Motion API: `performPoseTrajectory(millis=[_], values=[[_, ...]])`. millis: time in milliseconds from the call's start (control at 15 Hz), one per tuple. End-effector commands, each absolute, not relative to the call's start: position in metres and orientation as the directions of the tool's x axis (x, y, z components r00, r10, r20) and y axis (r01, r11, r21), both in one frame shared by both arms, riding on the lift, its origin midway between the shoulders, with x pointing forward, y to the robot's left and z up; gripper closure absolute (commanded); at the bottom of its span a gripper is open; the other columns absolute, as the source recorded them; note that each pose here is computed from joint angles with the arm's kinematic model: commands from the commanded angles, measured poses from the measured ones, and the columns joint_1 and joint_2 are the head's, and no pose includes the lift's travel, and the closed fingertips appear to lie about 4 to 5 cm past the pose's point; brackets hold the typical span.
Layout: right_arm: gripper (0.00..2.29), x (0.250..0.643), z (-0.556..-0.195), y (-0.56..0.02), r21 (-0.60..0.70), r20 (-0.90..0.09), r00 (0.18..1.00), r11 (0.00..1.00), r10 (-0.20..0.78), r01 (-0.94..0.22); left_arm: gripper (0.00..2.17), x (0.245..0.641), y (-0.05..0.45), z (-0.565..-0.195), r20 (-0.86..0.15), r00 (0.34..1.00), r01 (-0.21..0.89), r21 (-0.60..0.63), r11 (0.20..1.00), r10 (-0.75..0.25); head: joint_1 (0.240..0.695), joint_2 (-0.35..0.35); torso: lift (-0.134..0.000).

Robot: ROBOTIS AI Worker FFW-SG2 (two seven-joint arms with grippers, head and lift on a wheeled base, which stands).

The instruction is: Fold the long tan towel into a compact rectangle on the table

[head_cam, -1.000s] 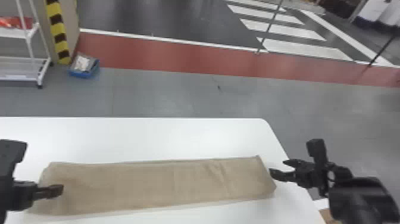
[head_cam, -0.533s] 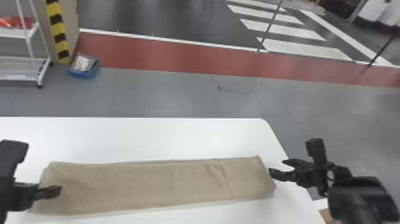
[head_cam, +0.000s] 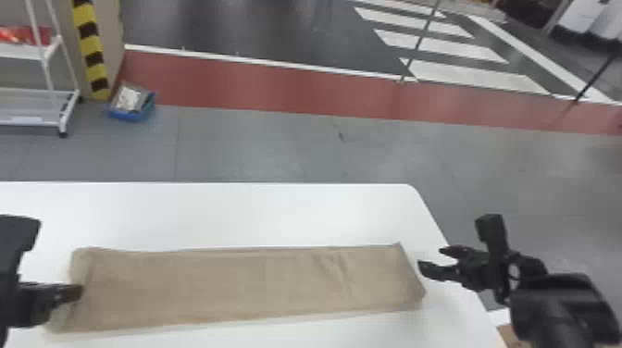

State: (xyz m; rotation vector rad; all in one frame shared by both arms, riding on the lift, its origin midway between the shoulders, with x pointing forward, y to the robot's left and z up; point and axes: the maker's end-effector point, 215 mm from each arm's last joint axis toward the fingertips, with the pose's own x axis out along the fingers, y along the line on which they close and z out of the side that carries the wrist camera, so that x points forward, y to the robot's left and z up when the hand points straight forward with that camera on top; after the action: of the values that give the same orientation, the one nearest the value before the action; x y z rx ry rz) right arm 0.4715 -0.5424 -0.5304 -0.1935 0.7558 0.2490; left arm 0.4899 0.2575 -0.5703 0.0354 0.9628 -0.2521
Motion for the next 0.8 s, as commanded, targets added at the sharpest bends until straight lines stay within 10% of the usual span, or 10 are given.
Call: performPoseTrajectory(millis=[0,733], values=[[0.29,0.475,-0.531,-0.533,-0.074,-0.692,0.702,0.952,0.166,-0.298,1.56,0.483,0.261,-0.556,-0.819,0.534,0.208,-0.110,0.972,-0.207,0.695,-0.319,0.000],[0.47,0.489,-0.531,-0.419,0.077,-0.590,0.732,0.926,0.341,-0.369,1.56,0.480,0.267,-0.485,-0.720,0.538,0.072,-0.478,0.875,-0.438,0.695,-0.230,0.000]])
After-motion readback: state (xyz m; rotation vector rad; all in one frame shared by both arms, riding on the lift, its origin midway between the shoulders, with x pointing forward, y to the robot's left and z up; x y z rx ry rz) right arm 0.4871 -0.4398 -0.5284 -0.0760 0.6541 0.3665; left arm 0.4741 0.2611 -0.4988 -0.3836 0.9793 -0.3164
